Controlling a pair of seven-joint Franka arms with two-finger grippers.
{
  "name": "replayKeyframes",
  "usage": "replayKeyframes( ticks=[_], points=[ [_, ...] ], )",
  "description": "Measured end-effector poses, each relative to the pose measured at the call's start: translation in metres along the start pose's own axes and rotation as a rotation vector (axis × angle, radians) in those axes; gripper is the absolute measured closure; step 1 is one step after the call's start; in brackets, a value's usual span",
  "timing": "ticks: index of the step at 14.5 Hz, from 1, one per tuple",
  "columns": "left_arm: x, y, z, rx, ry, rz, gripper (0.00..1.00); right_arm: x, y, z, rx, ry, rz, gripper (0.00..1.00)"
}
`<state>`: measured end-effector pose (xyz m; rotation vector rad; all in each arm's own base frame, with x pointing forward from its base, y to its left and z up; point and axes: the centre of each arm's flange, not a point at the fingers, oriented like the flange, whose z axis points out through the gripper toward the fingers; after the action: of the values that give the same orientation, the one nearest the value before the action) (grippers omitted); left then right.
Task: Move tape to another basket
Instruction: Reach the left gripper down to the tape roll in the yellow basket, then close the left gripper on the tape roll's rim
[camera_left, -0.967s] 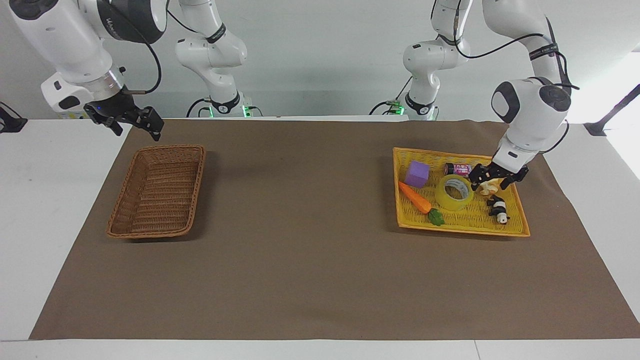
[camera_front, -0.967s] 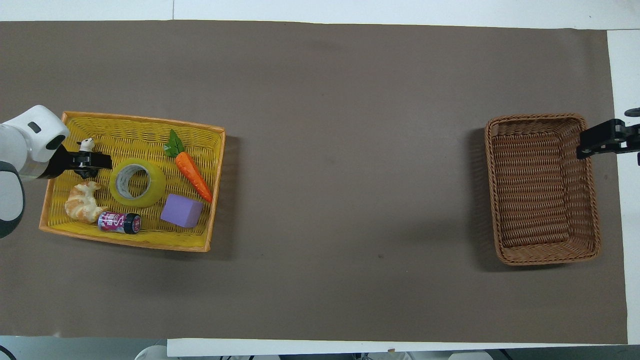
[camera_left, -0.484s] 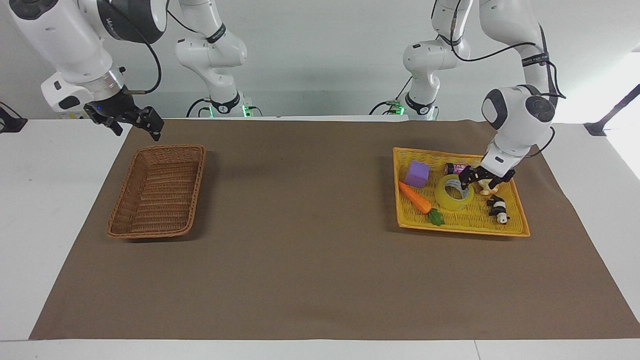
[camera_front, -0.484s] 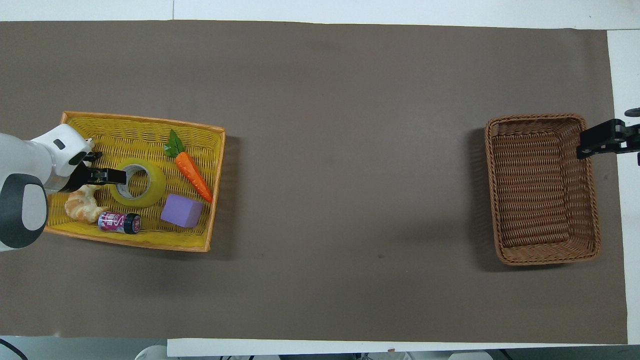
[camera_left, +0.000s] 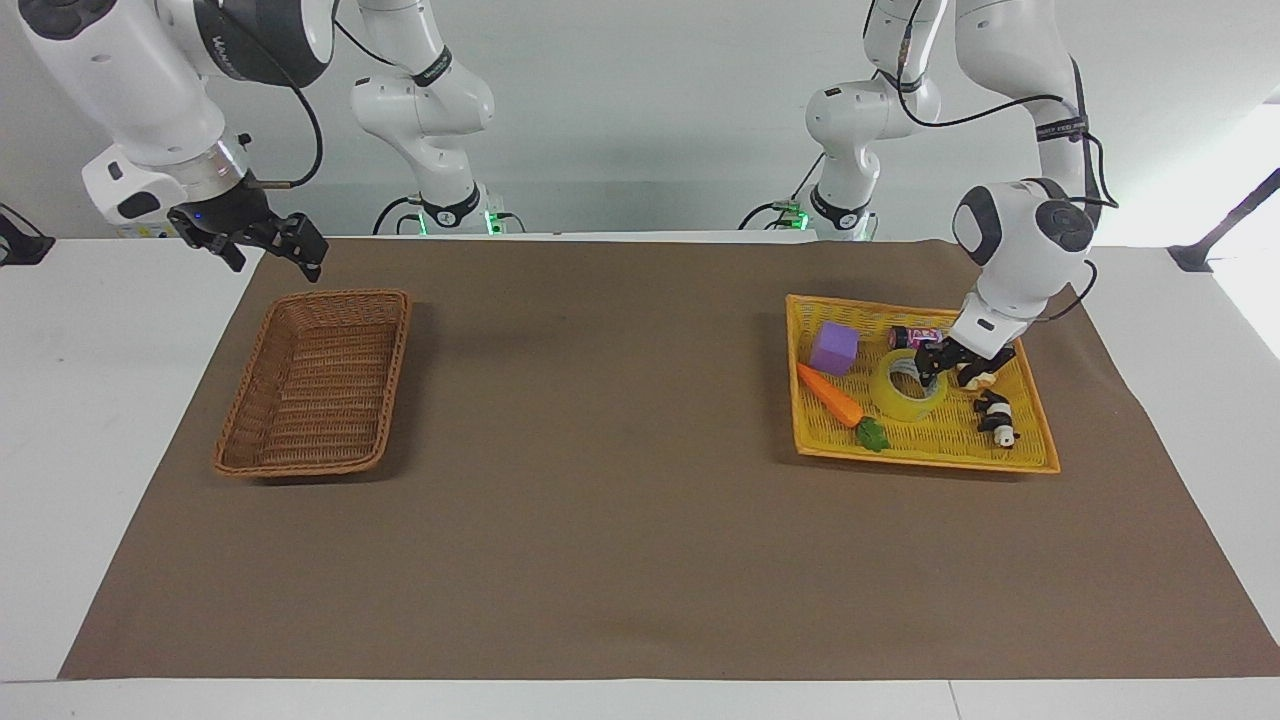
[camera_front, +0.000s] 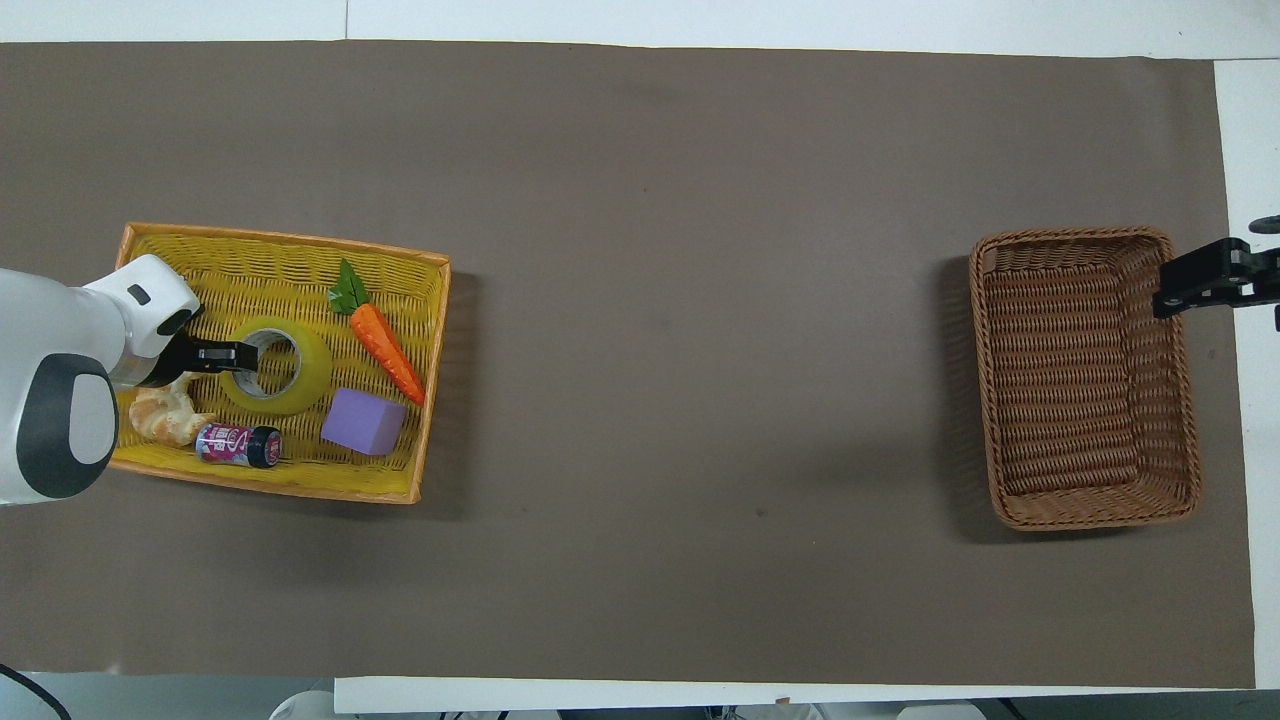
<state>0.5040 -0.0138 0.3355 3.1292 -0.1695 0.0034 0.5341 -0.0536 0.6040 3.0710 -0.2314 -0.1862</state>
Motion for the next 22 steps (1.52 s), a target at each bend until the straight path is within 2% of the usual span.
replayKeyframes(
  ticks=[1,6,18,19,21,22],
  points=[
    [0.000,0.003,0.003,-0.001,-0.006,-0.006,0.39,0.000,0.000,0.000,0.000,0.000,0.000,0.00],
    [0.002,0.008,0.021,-0.005,-0.017,-0.008,0.41,0.000,0.000,0.000,0.000,0.000,0.000,0.00],
    [-0.004,0.009,0.031,-0.006,-0.033,-0.009,0.48,0.000,0.000,0.000,0.000,0.000,0.000,0.00],
    [-0.004,0.009,0.030,-0.006,-0.032,-0.009,0.53,0.000,0.000,0.000,0.000,0.000,0.000,0.00],
    [-0.004,0.008,0.028,-0.006,-0.028,-0.011,0.77,0.000,0.000,0.000,0.000,0.000,0.000,0.00],
    [-0.004,0.008,0.028,-0.006,-0.027,-0.011,0.78,0.000,0.000,0.000,0.000,0.000,0.000,0.00]
  ],
)
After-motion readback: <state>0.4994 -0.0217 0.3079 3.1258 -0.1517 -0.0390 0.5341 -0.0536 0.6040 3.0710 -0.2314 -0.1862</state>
